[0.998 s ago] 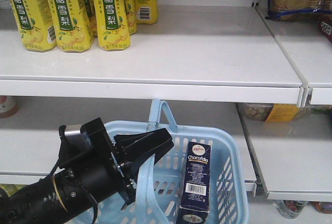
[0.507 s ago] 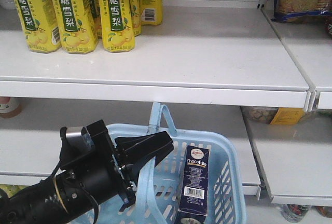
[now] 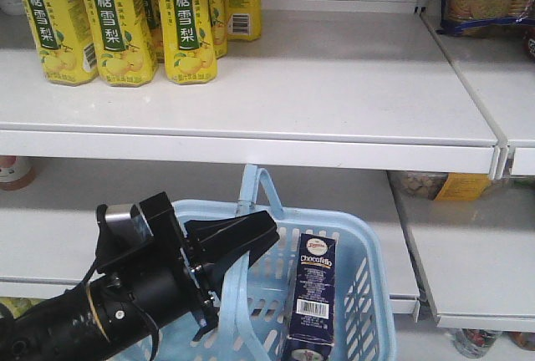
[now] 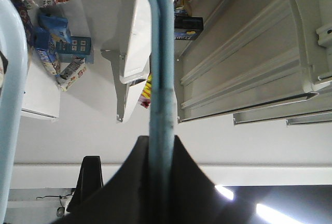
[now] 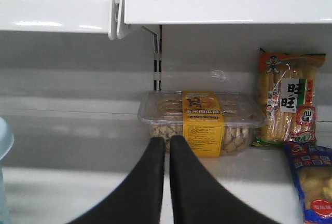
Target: Left arm holds basket, right arm returns cookies
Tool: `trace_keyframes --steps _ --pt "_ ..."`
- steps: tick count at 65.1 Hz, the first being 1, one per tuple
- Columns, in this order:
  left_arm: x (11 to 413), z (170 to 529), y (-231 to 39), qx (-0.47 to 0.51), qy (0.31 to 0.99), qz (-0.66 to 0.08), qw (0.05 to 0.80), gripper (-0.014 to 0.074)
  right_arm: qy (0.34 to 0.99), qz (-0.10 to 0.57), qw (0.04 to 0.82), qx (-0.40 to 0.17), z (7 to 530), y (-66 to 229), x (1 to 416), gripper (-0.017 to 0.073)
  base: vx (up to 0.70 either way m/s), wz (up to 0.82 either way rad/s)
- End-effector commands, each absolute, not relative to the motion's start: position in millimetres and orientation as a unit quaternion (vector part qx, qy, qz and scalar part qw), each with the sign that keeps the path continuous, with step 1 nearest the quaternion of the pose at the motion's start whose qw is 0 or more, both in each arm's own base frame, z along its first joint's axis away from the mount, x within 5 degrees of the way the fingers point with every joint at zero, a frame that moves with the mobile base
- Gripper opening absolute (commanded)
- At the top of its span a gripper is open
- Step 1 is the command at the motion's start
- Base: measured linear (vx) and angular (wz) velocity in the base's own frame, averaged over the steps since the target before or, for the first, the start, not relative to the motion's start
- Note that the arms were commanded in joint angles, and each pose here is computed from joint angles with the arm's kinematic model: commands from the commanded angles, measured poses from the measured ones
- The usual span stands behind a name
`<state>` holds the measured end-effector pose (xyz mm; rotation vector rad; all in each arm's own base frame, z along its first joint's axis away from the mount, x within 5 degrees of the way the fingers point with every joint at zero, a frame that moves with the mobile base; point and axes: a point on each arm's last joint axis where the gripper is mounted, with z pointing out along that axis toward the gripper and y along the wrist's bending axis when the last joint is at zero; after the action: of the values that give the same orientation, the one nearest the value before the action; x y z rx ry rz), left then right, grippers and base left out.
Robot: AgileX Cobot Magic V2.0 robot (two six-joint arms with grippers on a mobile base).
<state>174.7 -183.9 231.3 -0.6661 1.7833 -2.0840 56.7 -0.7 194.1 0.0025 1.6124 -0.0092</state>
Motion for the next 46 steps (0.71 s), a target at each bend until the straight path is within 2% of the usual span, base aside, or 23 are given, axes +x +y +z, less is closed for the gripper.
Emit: trace_keyframes --steps 1,46 --pt "170.8 274.3 -176.7 -0.178 0.485 -0.837 0.182 -0.0003 0.7 -0.007 0.714 -0.005 194.9 -0.3 56.6 -0.0006 0.0 0.0" --pt "170.8 274.3 -176.7 -0.178 0.485 -0.837 0.182 -0.0003 0.7 -0.007 0.714 -0.005 194.9 -0.3 56.6 -0.0006 0.0 0.0"
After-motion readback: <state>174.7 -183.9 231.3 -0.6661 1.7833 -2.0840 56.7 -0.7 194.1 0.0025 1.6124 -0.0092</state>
